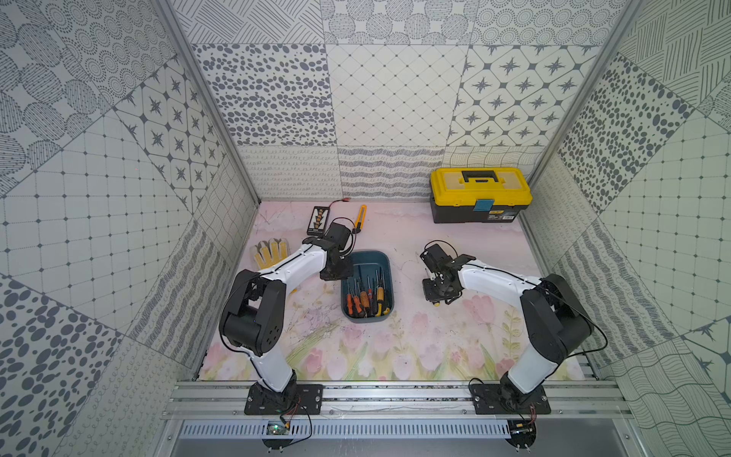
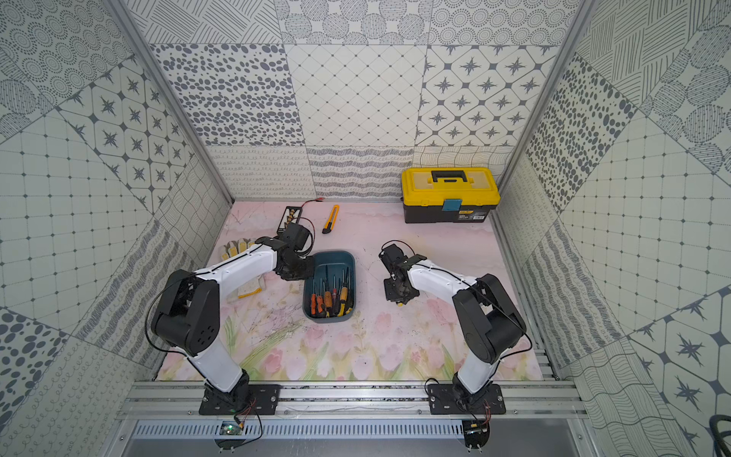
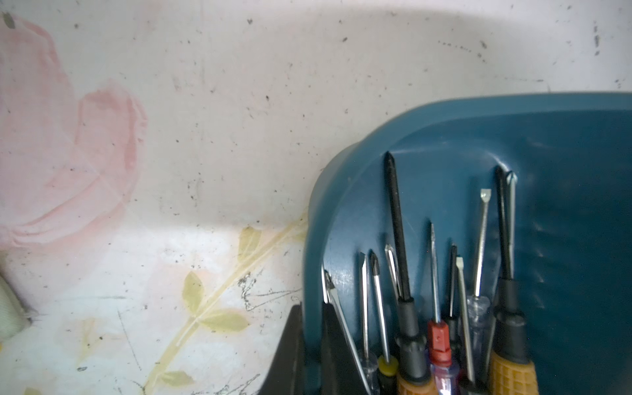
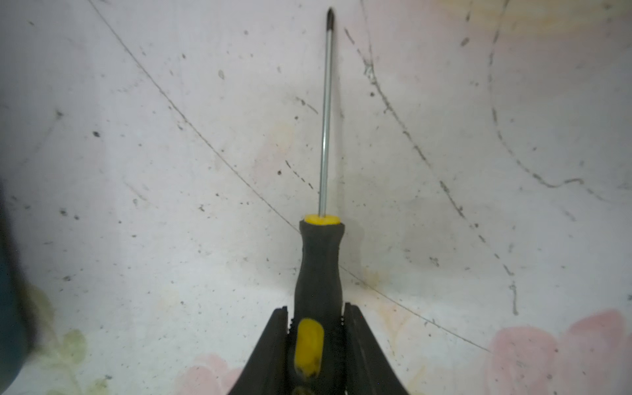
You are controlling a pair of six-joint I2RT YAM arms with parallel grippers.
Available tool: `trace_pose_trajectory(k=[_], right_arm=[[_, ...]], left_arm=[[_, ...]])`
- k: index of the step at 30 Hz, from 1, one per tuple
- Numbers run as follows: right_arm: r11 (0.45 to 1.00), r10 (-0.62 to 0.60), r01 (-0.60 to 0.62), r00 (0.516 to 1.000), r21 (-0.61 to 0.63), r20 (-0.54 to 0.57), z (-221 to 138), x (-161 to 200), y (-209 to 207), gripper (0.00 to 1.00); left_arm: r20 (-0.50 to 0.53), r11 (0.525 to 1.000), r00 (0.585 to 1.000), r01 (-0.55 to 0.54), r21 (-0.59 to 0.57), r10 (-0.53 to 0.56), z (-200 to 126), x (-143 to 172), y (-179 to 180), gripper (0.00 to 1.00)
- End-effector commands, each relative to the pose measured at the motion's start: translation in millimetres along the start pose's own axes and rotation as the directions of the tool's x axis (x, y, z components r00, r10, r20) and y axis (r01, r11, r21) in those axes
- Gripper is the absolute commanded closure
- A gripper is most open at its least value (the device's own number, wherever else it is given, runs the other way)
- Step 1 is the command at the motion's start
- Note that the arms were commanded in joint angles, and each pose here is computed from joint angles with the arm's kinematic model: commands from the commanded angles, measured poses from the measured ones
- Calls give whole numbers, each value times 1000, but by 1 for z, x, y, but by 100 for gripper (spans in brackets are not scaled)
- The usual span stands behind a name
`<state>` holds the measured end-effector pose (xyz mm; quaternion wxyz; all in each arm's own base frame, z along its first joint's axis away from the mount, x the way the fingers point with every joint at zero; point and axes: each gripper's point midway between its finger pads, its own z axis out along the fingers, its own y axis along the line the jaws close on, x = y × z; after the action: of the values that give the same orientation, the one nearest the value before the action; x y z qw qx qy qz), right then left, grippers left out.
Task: Take out the screwdriver from the storage box
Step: Place the screwdriver at the center of the board.
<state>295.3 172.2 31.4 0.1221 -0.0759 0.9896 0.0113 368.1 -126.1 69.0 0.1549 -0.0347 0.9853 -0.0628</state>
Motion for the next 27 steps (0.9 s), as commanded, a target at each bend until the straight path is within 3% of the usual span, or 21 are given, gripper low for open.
trace_pose_trajectory(k=[1, 5, 9, 15, 23, 27], right_arm=[[999, 27, -27, 999, -17, -21, 13, 7, 4, 100], [999, 38, -39, 998, -25, -39, 19, 12, 5, 100], [999, 44, -45, 998, -29, -51, 21, 15, 5, 89], [998, 53, -55, 997, -32, -49, 19, 16, 5, 78], [997, 61, -63, 998, -48, -31, 12, 13, 7, 60], [996, 67, -67, 998, -54, -12, 7, 10, 7, 47]], left_arm=[[-9, 998, 999, -47, -33, 46, 1, -1, 6, 100], [-22, 998, 999, -39, -38, 39, 4, -1, 6, 100], [-31, 999, 999, -31, -33, 30, 5, 0, 4, 100], [-19, 998, 999, -28, -65, 26, -1, -3, 10, 75], [20, 999, 1000, -13, -39, 13, -13, -7, 5, 31], [45, 999, 999, -17, -40, 19, -15, -8, 6, 25]])
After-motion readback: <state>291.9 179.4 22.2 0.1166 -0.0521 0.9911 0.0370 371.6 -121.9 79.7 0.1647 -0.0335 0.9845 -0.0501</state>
